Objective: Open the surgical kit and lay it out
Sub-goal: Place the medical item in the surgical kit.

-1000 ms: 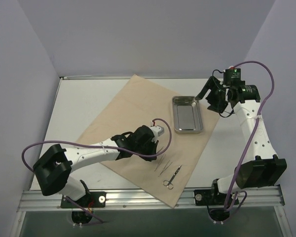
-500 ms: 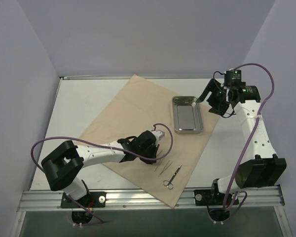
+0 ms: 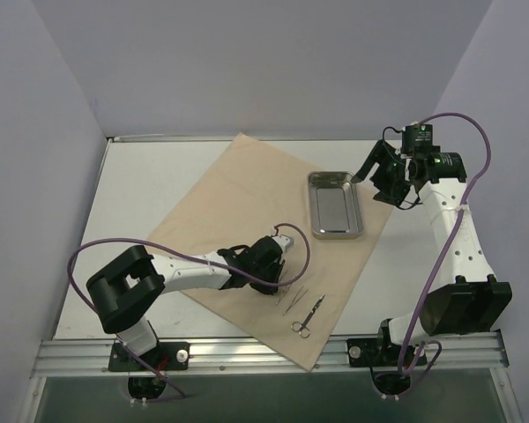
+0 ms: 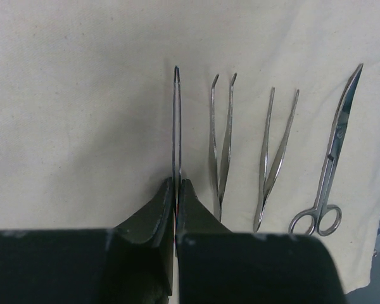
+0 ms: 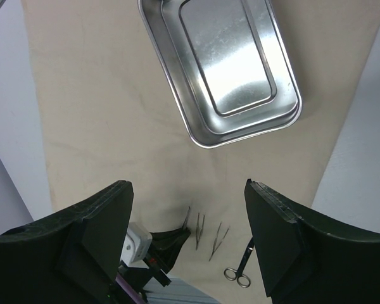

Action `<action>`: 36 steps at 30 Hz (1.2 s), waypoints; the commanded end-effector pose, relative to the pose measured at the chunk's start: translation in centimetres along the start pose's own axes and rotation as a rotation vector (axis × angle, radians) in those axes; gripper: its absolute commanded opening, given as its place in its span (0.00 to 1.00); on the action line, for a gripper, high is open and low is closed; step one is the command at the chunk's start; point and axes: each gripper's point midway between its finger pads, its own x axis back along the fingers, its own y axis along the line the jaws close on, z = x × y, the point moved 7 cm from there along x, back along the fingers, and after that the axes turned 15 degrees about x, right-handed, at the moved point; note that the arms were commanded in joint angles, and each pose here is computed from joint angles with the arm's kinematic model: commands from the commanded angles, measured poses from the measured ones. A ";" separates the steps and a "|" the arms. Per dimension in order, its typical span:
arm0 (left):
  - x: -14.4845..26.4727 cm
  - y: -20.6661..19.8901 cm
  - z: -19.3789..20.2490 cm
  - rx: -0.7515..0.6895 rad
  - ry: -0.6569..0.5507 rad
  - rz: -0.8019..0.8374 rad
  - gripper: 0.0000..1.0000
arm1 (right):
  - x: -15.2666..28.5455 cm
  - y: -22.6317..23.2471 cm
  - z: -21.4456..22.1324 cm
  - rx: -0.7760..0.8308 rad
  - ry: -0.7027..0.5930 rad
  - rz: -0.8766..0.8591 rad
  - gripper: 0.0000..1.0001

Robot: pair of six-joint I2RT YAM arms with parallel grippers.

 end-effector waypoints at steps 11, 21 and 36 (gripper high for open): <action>-1.5 0.0 0.0 0.027 0.054 -0.075 0.02 | -0.3 -0.2 0.2 0.009 0.031 -0.004 0.73; 0.9 1.1 -0.2 0.059 -0.029 -0.135 0.02 | -0.8 -0.2 0.1 0.010 0.036 -0.011 0.73; 0.2 0.6 0.6 0.035 0.037 -0.112 0.03 | -0.5 -0.1 0.1 0.011 0.032 -0.017 0.73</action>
